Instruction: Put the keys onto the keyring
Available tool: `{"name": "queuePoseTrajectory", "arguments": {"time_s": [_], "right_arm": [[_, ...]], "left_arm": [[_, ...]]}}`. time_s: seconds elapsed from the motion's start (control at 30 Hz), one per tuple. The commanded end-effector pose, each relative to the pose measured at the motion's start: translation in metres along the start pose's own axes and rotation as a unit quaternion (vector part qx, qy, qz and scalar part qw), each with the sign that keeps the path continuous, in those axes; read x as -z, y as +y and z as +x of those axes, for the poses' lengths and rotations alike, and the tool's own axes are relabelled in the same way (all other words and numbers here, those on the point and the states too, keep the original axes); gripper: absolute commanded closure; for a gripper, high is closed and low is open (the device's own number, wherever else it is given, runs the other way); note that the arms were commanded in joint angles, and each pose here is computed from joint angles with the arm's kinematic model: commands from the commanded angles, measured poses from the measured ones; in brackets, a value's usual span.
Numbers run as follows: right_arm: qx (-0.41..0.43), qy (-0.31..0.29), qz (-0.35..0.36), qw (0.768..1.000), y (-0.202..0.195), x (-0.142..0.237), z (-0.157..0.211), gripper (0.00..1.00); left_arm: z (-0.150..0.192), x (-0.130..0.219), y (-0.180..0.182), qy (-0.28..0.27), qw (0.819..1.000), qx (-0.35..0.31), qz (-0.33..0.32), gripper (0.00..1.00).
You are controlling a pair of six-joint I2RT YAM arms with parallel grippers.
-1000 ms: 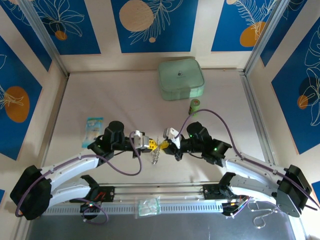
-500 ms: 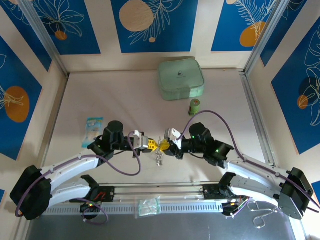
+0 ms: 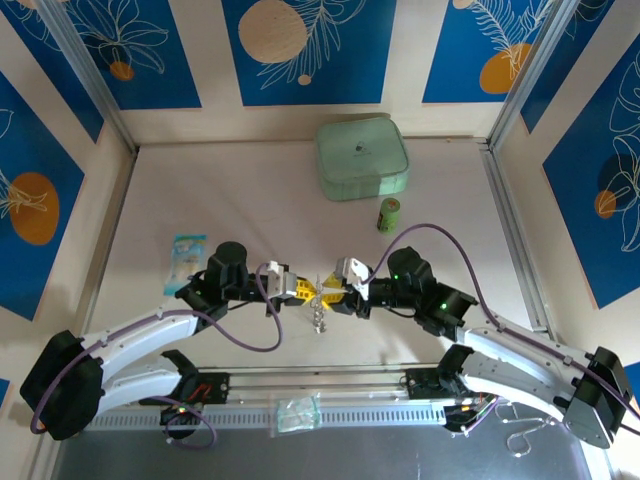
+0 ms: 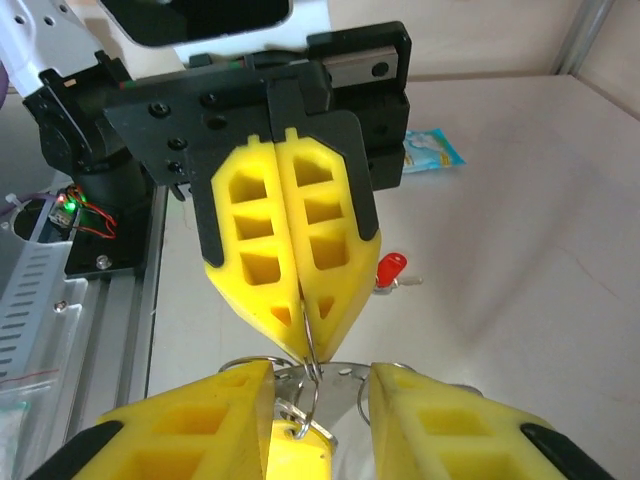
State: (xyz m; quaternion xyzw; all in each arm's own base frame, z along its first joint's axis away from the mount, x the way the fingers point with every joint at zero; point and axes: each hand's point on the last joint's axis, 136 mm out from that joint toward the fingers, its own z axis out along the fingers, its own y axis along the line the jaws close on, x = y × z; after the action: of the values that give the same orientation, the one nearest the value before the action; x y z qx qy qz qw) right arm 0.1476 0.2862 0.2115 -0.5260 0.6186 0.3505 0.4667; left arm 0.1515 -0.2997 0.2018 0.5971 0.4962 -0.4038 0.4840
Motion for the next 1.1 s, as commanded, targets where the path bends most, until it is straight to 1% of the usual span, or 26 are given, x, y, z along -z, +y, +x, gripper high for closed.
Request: {"name": "queuePoseTrajectory", "arguments": {"time_s": [0.0, 0.13, 0.27, 0.3, 0.4, 0.5, 0.53, 0.57, 0.6, 0.67, 0.77, 0.9, 1.0, 1.07], "right_arm": [[0.0, -0.002, -0.021, 1.0, 0.006, -0.006, 0.003, 0.68], [0.003, -0.006, -0.024, 1.0, 0.004, -0.013, 0.0, 0.71], [0.004, -0.006, -0.027, 1.0, 0.003, -0.017, 0.0, 0.77], [0.004, -0.008, -0.027, 1.0, 0.003, -0.018, -0.001, 0.82], [0.006, -0.01, -0.028, 1.0, 0.003, -0.019, -0.002, 1.0], [0.015, -0.004, -0.025, 1.0, 0.003, -0.017, -0.001, 1.0], [0.02, 0.0, -0.023, 1.0, 0.002, -0.015, -0.001, 1.0], [0.025, 0.011, -0.02, 0.999, 0.001, -0.014, 0.001, 1.0], [0.029, 0.025, -0.021, 0.999, 0.002, -0.013, 0.004, 1.0], [0.039, 0.054, -0.024, 0.997, 0.002, -0.011, 0.008, 1.0], [0.047, 0.094, -0.038, 0.994, 0.004, -0.009, 0.013, 1.0], [0.059, 0.112, -0.048, 0.991, 0.003, -0.009, 0.007, 1.0], [0.07, 0.13, -0.063, 0.987, 0.006, -0.012, 0.003, 1.0], [0.076, 0.144, -0.073, 0.984, 0.007, -0.015, 0.0, 1.0]], "left_arm": [[-0.015, -0.001, -0.002, -0.017, 1.0, -0.021, 0.009, 1.0], [-0.015, -0.001, -0.003, -0.018, 1.0, -0.021, 0.012, 1.0], [-0.015, -0.001, -0.003, -0.019, 1.0, -0.021, 0.013, 1.0], [-0.015, -0.001, -0.003, -0.019, 1.0, -0.021, 0.014, 1.0], [-0.015, -0.001, -0.003, -0.018, 1.0, -0.02, 0.014, 1.0], [-0.01, -0.002, 0.003, -0.003, 1.0, -0.013, -0.001, 0.99], [-0.007, -0.002, 0.005, 0.007, 1.0, -0.011, -0.008, 0.87], [-0.005, -0.001, 0.008, 0.019, 1.0, -0.013, -0.016, 0.77], [-0.002, 0.0, 0.01, 0.031, 0.999, -0.015, -0.022, 0.74], [0.003, 0.002, 0.013, 0.053, 0.998, -0.02, -0.03, 0.71], [0.012, 0.004, 0.018, 0.09, 0.995, -0.015, -0.038, 0.72], [0.017, 0.003, 0.015, 0.106, 0.994, -0.01, -0.025, 0.73], [0.015, 0.002, 0.016, 0.105, 0.994, -0.01, -0.023, 0.78], [0.012, 0.002, 0.015, 0.1, 0.995, -0.012, -0.022, 0.84]]}}
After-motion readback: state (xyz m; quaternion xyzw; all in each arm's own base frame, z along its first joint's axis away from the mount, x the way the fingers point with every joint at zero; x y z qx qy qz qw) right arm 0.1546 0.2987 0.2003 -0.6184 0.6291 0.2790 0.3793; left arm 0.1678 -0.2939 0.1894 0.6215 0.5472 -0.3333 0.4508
